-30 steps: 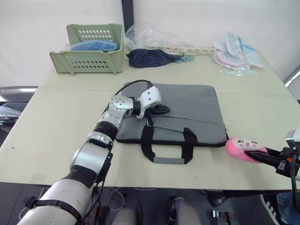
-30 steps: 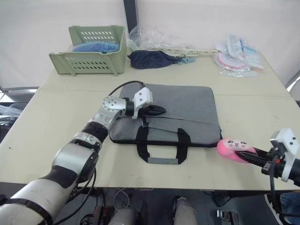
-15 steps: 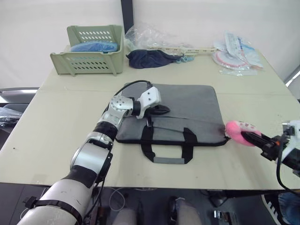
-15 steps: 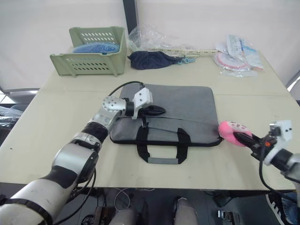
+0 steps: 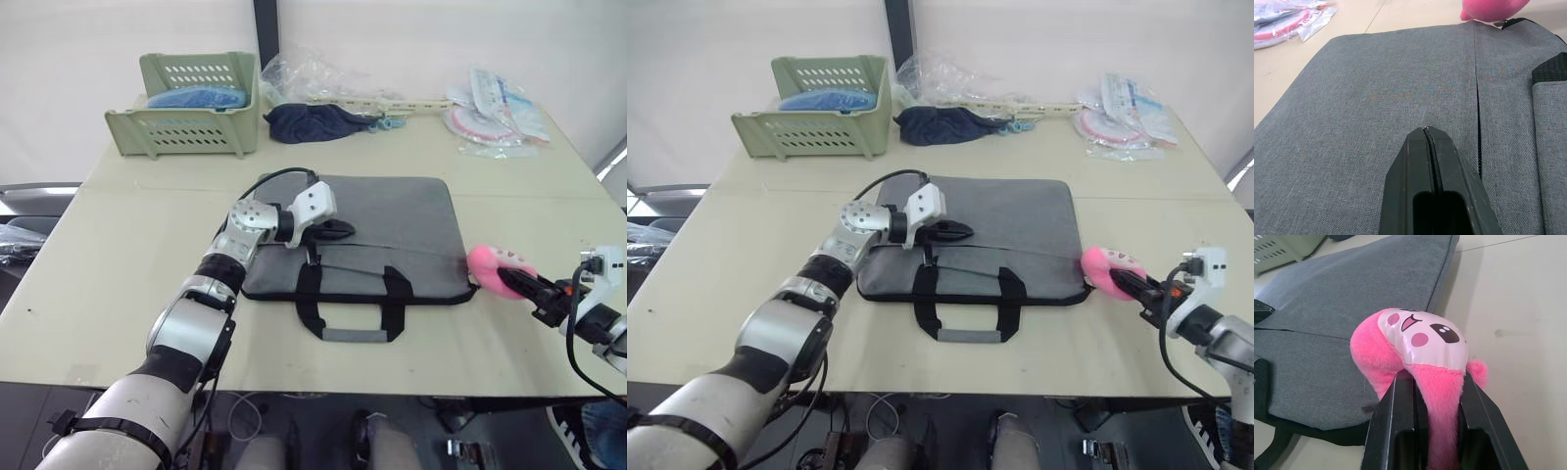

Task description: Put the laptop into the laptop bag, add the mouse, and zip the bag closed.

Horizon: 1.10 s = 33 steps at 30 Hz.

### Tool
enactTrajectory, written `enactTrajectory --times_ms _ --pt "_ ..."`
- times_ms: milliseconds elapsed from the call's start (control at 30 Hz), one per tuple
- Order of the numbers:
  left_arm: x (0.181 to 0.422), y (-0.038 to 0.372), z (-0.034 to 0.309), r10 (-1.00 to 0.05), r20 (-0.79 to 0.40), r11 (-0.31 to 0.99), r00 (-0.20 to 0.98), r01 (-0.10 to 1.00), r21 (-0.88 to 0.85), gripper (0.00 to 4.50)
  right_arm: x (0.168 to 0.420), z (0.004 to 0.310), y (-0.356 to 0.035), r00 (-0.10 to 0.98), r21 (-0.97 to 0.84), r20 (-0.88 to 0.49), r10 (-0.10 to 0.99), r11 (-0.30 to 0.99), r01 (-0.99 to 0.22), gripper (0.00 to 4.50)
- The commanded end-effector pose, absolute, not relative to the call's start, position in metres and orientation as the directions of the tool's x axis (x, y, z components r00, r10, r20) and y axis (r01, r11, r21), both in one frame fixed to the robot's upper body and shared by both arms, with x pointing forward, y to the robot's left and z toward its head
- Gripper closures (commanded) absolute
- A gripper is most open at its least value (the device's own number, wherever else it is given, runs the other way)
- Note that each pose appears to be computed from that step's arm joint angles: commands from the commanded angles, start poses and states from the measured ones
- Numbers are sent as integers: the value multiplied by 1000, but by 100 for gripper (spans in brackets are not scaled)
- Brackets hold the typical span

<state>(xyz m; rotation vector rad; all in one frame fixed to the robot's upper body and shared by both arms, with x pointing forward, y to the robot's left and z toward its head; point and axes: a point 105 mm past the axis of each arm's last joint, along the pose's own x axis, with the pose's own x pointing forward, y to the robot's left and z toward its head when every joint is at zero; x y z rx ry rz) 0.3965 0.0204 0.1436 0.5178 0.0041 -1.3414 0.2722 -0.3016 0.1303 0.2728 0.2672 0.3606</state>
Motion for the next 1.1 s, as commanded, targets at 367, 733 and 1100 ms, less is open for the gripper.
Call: enactTrajectory --times_ms 367,733,1100 --pt "380 37 79 -851 -498 76 169 976 202 450 234 146 -328 952 296 -116 282 925 -238 25" --pt "380 37 80 -853 -494 81 172 977 199 450 230 171 -332 936 -12 -162 312 948 -318 2" --pt "380 35 80 -856 -487 85 172 977 196 450 219 167 -283 790 -354 -310 529 707 -612 2"
